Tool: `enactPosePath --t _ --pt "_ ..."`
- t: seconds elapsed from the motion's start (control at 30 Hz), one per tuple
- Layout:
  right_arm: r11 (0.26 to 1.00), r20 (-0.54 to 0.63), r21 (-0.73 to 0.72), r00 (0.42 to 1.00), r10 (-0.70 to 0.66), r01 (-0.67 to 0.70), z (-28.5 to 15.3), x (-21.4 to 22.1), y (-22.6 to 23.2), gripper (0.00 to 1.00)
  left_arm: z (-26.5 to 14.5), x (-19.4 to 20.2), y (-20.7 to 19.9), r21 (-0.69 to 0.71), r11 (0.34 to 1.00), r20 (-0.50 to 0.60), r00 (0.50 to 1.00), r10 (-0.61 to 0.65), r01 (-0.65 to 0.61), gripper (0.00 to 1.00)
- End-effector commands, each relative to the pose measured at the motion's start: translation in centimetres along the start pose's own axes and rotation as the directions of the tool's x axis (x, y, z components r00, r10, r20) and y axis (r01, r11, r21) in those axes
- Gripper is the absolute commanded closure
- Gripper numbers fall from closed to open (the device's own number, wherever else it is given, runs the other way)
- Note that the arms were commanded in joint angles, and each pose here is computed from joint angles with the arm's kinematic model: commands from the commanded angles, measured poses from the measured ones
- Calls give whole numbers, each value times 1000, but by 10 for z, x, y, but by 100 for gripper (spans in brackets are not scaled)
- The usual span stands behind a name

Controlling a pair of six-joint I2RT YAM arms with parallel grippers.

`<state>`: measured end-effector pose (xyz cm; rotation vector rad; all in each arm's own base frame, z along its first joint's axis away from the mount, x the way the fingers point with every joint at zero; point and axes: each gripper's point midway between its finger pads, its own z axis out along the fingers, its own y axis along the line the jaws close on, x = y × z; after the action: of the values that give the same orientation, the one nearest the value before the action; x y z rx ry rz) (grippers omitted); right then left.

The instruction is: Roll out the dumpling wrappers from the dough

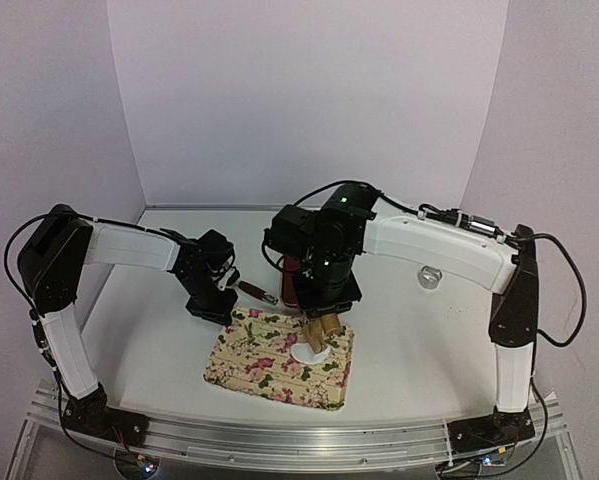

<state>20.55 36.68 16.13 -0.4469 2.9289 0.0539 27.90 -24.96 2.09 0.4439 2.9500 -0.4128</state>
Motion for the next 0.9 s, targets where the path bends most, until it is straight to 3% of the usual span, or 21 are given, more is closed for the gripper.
enactPosePath --t 0.0,0.4,0.63,0.77,0.87 --pt "969 -204 236 979 -26 75 -8 46 -56 100 -13 -7 2 -32 999 31 999 27 -26 100" --pt "959 -246 276 969 6 64 -4 63 -72 100 -12 -9 7 -60 998 35 999 25 -23 100" --pt "984 -181 174 982 61 -29 -31 48 -58 100 -13 -1 10 -69 998 5 1000 -7 8 100" --pt "983 -151 158 982 116 -91 -43 49 -63 100 -19 12 6 -30 998 0 999 -52 52 100" --pt "983 -163 147 977 136 -112 -46 53 -65 100 -25 22 -7 58 996 -16 997 -73 73 94"
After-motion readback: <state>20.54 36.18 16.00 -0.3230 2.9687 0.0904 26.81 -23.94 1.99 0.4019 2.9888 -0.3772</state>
